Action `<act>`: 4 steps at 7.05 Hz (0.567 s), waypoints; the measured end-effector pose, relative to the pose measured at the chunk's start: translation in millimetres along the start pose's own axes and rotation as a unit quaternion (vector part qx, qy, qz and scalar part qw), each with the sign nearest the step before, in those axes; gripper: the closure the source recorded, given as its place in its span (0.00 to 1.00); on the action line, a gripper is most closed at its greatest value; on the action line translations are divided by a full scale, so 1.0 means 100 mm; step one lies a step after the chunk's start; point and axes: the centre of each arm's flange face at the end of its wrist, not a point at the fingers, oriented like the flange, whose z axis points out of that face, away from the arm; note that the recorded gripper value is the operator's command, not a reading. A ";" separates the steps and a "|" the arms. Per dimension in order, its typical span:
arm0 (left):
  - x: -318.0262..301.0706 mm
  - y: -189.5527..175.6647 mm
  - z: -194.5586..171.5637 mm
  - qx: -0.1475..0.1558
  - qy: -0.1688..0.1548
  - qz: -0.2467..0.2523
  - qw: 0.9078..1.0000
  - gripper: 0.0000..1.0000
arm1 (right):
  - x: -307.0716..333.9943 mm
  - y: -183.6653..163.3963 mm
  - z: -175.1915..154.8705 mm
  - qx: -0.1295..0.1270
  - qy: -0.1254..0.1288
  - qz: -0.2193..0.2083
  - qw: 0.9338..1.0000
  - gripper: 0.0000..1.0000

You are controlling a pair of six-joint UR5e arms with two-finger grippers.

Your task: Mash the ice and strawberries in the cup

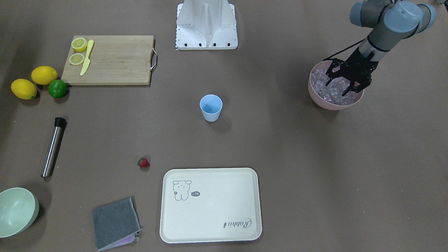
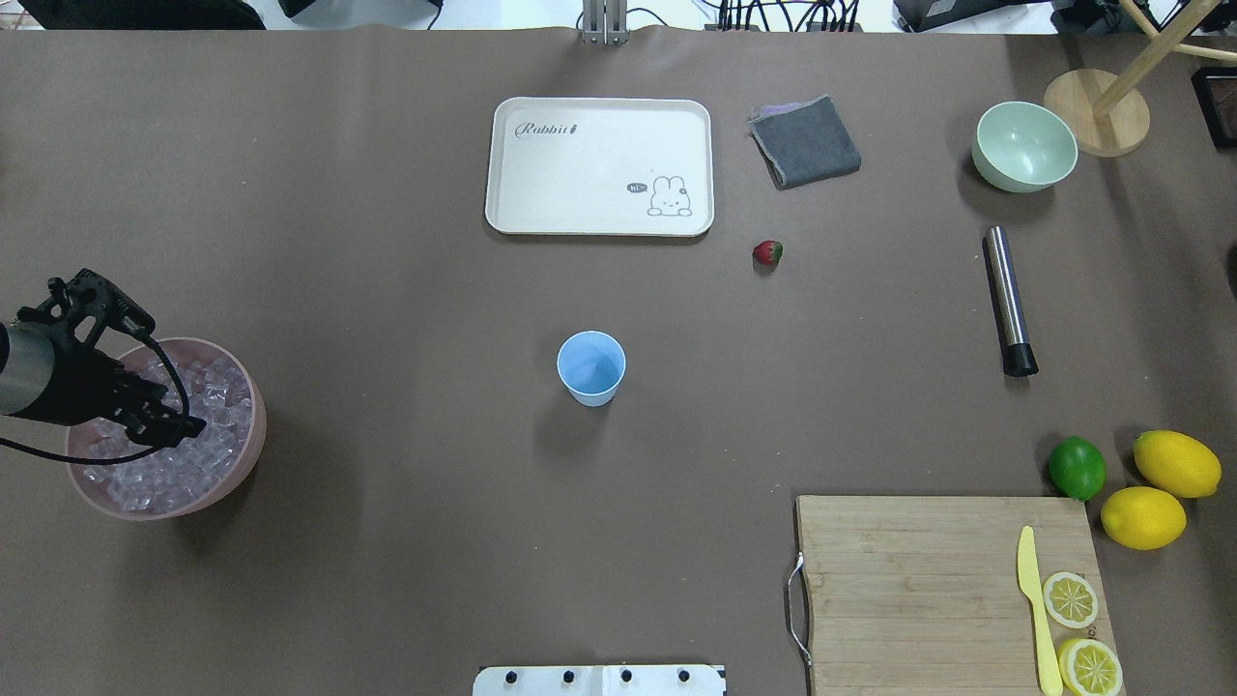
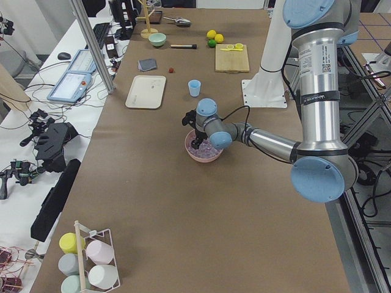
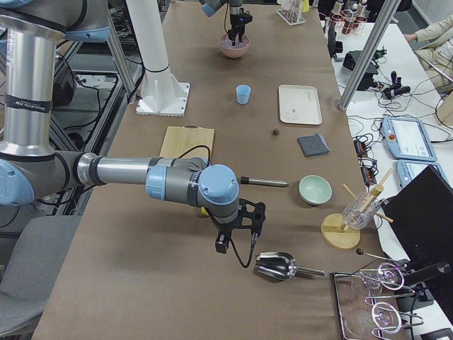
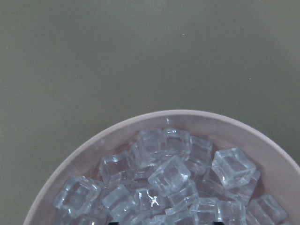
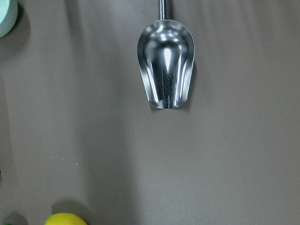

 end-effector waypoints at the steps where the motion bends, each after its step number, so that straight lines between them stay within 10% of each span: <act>1: 0.01 -0.03 0.04 0.000 -0.001 0.001 1.000 0.27 | 0.00 0.00 0.00 0.000 0.000 0.000 1.000 0.00; 4: 0.00 -0.07 0.10 -0.001 -0.002 0.002 1.000 0.27 | 0.00 0.00 0.00 0.000 0.001 0.000 1.000 0.00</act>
